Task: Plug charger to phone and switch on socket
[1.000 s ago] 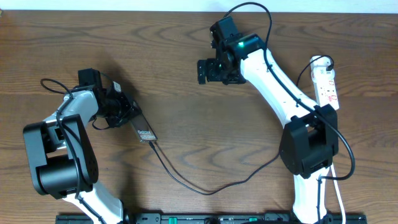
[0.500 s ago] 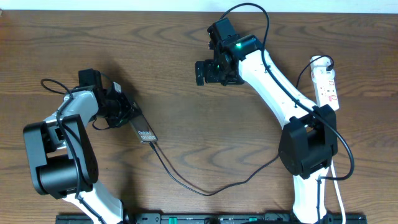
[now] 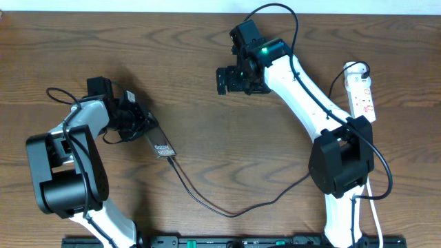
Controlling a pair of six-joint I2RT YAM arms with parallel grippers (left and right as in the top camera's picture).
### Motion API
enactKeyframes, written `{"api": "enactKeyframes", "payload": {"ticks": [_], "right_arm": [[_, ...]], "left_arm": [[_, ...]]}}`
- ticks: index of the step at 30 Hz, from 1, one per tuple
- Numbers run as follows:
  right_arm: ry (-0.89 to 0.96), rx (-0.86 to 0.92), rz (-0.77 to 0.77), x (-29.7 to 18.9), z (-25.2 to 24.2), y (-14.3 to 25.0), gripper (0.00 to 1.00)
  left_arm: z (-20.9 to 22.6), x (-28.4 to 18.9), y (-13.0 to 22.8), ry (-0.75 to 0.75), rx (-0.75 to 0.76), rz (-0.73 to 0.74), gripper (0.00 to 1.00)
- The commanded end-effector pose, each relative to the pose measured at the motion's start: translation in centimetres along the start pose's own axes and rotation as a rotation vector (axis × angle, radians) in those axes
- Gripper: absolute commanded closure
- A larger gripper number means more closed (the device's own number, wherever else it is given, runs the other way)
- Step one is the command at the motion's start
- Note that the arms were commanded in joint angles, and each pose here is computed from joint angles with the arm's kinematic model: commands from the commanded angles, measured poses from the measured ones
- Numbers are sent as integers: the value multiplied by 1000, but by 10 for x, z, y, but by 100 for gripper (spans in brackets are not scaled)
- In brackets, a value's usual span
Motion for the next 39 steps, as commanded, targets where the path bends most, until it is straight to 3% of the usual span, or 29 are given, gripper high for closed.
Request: {"api": "enactKeyframes", "payload": {"ticks": [1, 5, 10, 39], "right_arm": [[-2, 8, -25, -7, 4, -5, 1], [-2, 8, -25, -7, 4, -5, 1], [-2, 8, -25, -7, 4, -5, 1], [1, 8, -26, -6, 3, -5, 1]], "left_arm": [[18, 15, 12, -57, -40, 59, 93], [18, 15, 13, -58, -42, 61, 91], [18, 15, 13, -59, -43, 63, 79], [24, 13, 21, -101, -69, 94, 67]]}}
Point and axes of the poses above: each gripper's point midway between its finger pads, its own x axis out along the fingers, its own z axis along the line the jaws close on, y = z × x, the point moved 4 cm from there along -x, back along the fingers, and after that the axes turned 6 degrees about x, right-handed, at the moved point
